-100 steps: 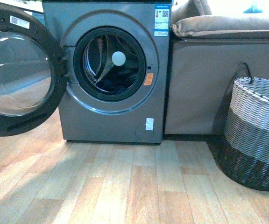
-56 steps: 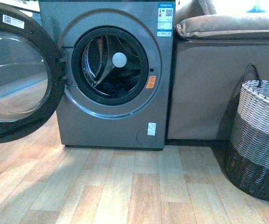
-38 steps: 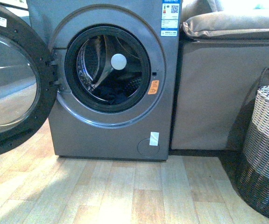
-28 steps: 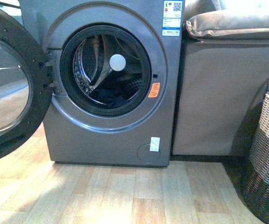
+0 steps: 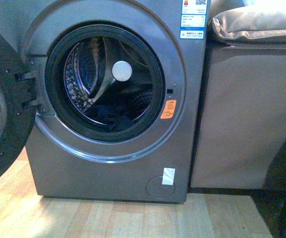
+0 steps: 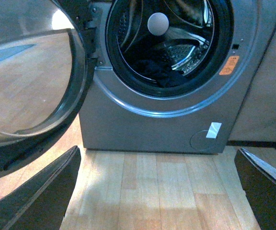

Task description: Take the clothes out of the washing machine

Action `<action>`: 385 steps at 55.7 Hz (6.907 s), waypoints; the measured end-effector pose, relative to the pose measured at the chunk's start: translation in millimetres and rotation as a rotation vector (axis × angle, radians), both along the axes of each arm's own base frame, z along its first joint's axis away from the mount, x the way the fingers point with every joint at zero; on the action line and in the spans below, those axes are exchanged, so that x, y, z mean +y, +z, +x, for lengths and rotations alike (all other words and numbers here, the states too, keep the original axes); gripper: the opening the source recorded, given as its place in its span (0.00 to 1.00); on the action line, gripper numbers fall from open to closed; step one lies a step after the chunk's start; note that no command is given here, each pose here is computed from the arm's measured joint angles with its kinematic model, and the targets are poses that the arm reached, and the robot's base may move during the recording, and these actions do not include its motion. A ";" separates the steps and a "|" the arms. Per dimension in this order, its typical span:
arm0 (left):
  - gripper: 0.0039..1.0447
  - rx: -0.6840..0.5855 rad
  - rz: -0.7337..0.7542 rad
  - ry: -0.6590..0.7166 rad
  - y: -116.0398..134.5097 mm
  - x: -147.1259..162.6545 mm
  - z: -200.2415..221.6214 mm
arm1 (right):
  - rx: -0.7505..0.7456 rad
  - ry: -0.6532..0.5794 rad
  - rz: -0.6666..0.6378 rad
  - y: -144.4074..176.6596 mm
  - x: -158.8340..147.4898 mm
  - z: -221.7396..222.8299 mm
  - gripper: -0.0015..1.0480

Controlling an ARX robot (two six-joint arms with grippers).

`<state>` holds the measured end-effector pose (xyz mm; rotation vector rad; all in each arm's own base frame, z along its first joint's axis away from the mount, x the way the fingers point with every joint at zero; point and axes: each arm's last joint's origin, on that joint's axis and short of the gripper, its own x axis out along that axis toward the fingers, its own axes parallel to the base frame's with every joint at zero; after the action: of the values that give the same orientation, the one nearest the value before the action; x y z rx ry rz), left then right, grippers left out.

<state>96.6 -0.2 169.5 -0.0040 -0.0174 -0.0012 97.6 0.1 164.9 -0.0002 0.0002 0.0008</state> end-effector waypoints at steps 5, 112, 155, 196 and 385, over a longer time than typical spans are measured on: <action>0.94 0.002 0.000 -0.002 -0.2 -0.1 0.1 | 0.000 0.002 0.000 0.0 0.0 0.0 0.93; 0.94 0.366 -0.086 -0.303 20.9 -46.5 263.2 | 0.001 0.001 0.000 -0.1 0.0 0.0 0.93; 0.94 0.507 0.104 -0.227 -32.9 -61.4 424.7 | 0.001 0.001 0.000 -0.1 0.0 0.0 0.93; 0.94 0.726 -0.049 -0.207 -76.4 -78.6 471.1 | 0.001 0.001 0.000 -0.1 0.0 0.0 0.93; 0.07 -0.141 0.078 -0.625 231.4 -50.7 91.2 | 0.001 0.001 0.000 -0.1 0.0 0.0 0.93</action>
<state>187.8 -50.9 400.9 0.0690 -0.1563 -0.6271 97.6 0.1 164.8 -0.0002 0.0010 0.0015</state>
